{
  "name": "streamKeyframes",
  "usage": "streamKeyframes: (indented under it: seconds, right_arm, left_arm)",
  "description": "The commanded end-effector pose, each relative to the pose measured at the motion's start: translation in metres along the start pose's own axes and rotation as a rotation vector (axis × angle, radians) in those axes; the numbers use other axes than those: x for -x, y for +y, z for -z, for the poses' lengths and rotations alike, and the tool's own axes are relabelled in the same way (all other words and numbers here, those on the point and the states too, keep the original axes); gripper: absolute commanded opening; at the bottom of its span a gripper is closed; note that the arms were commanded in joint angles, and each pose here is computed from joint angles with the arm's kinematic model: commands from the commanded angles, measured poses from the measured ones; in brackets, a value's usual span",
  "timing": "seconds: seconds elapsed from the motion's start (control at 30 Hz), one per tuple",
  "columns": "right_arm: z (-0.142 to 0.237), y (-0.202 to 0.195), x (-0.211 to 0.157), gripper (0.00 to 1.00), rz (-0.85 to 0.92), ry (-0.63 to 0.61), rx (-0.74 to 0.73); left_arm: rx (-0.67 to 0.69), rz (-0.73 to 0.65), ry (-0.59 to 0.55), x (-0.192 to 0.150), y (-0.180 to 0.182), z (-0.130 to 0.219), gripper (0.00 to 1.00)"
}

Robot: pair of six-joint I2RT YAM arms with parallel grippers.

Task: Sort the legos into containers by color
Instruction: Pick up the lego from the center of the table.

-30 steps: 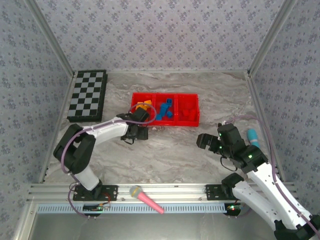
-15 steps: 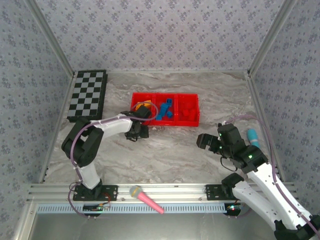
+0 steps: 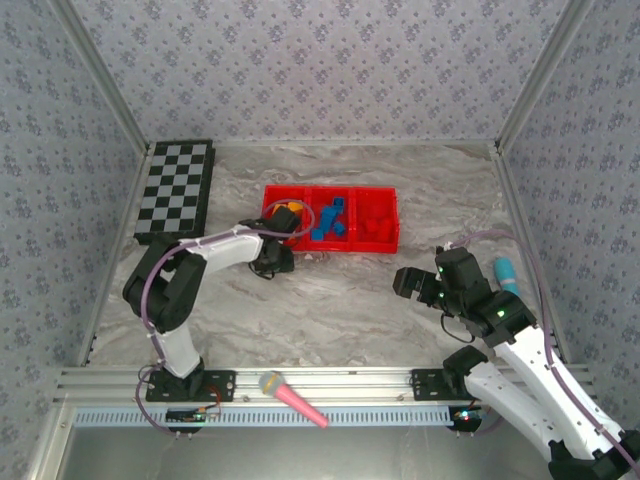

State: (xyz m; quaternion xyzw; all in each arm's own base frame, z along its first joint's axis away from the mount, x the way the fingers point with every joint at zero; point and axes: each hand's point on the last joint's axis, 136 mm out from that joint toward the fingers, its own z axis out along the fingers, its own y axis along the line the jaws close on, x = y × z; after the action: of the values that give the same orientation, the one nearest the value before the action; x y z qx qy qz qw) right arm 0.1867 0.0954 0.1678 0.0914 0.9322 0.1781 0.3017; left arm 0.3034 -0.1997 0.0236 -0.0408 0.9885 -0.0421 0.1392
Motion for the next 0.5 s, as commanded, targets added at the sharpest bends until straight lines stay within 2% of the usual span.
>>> streamKeyframes:
  seconds: [0.0,0.3,0.47]
  right_arm:
    - [0.003,-0.002,-0.003,1.0,0.004,0.007,-0.005]
    - [-0.002,0.0,0.0,1.0,0.002,0.002,-0.003]
    - [-0.004,0.001,0.0,1.0,0.004,0.004,0.001]
  left_arm:
    - [-0.06,-0.005,-0.027,0.0,-0.006,0.006,0.28]
    - [-0.12,-0.051,-0.162,0.0,-0.012,0.074,0.28]
    - [-0.186,-0.065,-0.233,0.005,-0.028,0.104,0.28]
